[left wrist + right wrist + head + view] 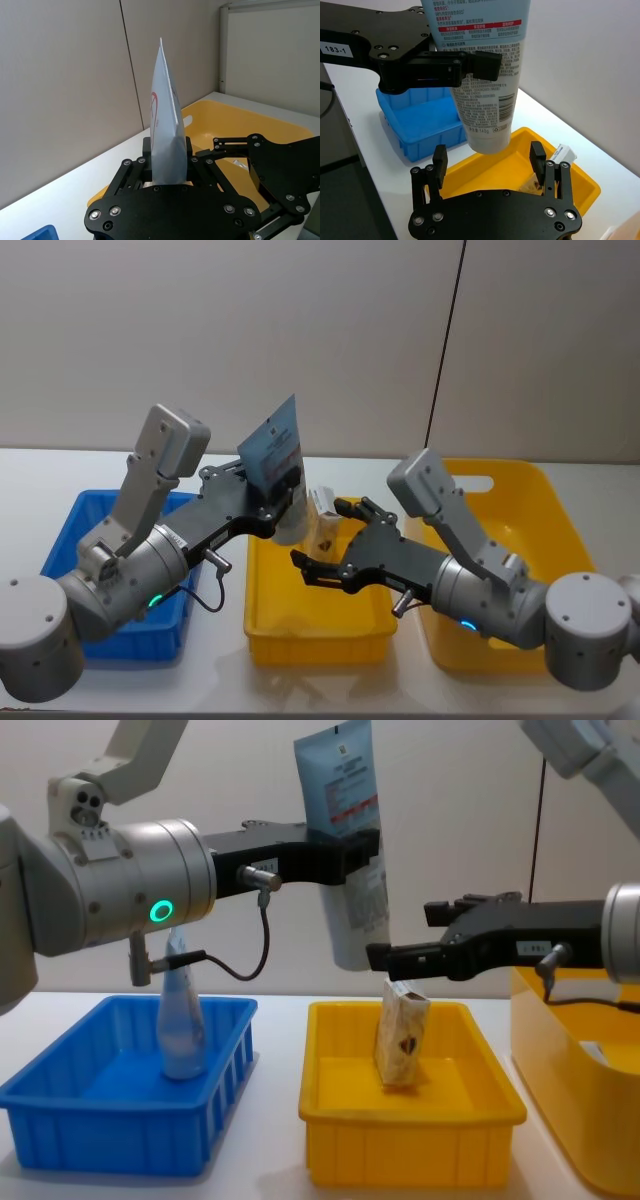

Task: Bimanual collaborative sorting of washing and personal care products

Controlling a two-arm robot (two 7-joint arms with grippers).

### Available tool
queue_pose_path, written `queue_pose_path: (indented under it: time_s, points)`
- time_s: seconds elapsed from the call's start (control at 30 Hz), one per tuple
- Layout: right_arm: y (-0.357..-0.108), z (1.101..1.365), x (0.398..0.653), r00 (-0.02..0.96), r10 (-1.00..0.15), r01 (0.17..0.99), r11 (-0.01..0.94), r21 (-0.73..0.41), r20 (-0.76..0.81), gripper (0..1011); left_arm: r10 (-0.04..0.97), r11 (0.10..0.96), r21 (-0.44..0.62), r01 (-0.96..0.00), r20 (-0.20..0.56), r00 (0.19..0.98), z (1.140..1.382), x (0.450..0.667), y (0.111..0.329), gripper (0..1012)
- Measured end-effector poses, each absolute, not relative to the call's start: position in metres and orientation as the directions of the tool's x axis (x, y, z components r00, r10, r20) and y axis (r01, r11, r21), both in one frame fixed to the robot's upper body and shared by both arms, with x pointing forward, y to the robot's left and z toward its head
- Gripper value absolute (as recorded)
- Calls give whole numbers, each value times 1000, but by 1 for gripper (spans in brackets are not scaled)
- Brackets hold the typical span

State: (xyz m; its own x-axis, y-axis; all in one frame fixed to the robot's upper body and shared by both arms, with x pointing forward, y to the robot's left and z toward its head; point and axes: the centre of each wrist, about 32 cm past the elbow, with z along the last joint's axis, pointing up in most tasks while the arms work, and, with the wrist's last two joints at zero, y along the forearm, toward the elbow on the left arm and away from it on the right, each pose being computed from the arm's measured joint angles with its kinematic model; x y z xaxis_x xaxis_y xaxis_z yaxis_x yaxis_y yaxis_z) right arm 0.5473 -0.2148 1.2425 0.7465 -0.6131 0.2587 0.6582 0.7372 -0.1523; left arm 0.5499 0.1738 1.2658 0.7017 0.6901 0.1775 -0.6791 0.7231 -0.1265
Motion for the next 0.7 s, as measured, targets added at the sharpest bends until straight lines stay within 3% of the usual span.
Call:
queue_pose_path:
  time_s: [0.7]
  points:
    - [-205, 1235, 572, 763, -574, 628, 768, -129, 297, 1002, 690, 723, -127, -679, 177, 702, 1266, 550, 174, 278]
